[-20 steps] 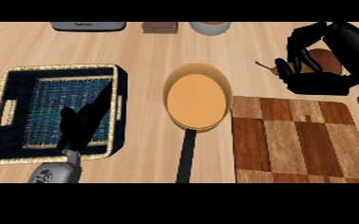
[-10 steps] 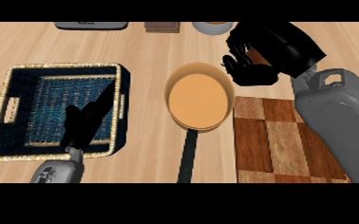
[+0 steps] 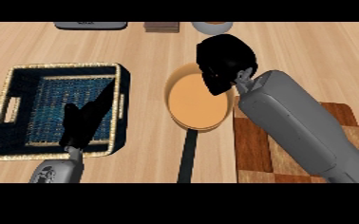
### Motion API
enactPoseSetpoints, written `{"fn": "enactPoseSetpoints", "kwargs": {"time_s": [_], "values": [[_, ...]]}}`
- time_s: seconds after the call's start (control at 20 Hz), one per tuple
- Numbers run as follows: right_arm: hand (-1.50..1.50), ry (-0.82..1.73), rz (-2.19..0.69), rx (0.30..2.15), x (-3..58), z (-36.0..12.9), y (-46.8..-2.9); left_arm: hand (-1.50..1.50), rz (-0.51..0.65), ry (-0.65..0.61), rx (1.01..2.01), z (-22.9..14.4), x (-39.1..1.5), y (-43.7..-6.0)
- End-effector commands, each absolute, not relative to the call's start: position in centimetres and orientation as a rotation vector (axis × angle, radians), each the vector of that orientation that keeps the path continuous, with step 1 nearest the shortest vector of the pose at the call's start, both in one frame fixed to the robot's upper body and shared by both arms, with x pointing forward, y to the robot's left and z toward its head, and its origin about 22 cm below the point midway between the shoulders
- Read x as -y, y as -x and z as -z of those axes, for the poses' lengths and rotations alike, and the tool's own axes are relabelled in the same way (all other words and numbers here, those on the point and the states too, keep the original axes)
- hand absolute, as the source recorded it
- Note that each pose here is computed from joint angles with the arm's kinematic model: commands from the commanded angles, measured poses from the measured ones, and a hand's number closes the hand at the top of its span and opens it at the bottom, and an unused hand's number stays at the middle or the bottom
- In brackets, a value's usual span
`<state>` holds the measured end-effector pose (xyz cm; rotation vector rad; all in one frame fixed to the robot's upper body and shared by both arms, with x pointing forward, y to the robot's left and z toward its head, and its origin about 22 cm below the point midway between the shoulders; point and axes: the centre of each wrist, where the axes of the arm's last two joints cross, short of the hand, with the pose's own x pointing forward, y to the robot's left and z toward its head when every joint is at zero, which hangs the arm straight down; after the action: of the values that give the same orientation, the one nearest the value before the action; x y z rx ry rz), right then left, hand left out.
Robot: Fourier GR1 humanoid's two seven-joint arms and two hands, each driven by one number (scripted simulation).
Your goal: Pick the pear from the cutting board and place it in the pot
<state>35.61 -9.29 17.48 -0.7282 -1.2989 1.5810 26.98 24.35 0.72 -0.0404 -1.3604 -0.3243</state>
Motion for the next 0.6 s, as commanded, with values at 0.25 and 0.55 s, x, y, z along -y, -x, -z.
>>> {"fn": "enactPoseSetpoints", "kwargs": {"time_s": [0.25, 0.55], "values": [[-1.50, 0.577, -1.556, 1.178, 2.9, -15.5, -35.7, 0.00, 0.274, 0.052, 1.280, 2.8, -24.9, -25.6], [-1.50, 0.266, -1.048, 1.577, 4.4, -17.1, -36.0, 0.00, 0.293, 0.073, 1.304, 0.2, -24.2, -26.5]]}}
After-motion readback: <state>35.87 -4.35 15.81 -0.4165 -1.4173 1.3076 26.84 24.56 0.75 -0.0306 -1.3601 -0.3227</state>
